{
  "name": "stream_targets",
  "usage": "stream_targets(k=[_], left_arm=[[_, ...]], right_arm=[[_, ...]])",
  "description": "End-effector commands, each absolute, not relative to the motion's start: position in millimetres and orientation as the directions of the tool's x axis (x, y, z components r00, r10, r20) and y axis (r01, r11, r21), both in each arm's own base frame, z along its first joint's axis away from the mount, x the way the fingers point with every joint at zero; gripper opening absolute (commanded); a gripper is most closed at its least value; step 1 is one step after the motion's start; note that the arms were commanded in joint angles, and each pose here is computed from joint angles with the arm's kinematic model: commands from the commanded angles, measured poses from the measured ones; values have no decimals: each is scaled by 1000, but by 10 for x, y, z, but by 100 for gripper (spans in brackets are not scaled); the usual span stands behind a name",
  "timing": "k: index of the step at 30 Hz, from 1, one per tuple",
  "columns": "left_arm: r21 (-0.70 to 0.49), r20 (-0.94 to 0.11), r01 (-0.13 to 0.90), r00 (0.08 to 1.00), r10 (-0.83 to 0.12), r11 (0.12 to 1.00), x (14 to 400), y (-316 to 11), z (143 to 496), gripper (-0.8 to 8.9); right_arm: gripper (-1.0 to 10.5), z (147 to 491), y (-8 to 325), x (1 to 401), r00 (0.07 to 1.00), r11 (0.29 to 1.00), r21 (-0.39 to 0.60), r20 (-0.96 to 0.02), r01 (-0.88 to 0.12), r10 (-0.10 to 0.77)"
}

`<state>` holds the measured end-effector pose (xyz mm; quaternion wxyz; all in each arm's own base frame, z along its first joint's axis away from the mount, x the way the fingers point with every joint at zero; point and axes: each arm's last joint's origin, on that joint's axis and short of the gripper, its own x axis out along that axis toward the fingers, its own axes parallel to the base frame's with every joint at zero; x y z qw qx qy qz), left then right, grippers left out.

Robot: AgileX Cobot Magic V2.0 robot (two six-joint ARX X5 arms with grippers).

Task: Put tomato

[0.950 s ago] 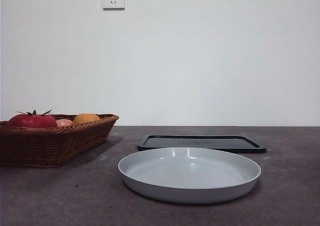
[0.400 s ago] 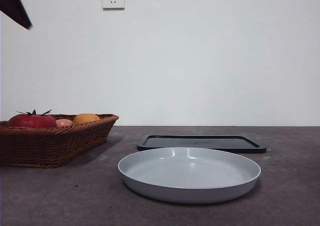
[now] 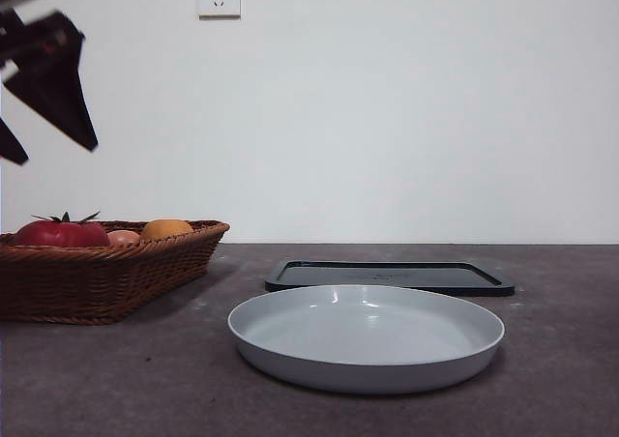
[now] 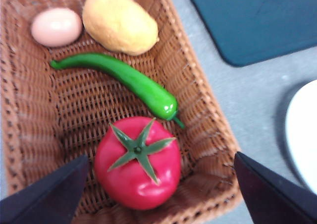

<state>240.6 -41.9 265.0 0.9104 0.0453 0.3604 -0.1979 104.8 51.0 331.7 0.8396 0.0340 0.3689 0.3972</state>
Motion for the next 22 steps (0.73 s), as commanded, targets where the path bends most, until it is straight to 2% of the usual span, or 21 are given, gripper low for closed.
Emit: stream_targets(k=[1, 22], left_arm=[[-40, -670, 408, 666, -328, 912, 2520, -442, 2629, 469], [-33, -743, 402, 602, -291, 915, 2872, -498, 2173, 474]], right_arm=[[443, 3368, 519, 1050, 415, 673, 343, -581, -655, 700], [443, 3359, 516, 1043, 408, 679, 361, -589, -639, 697]])
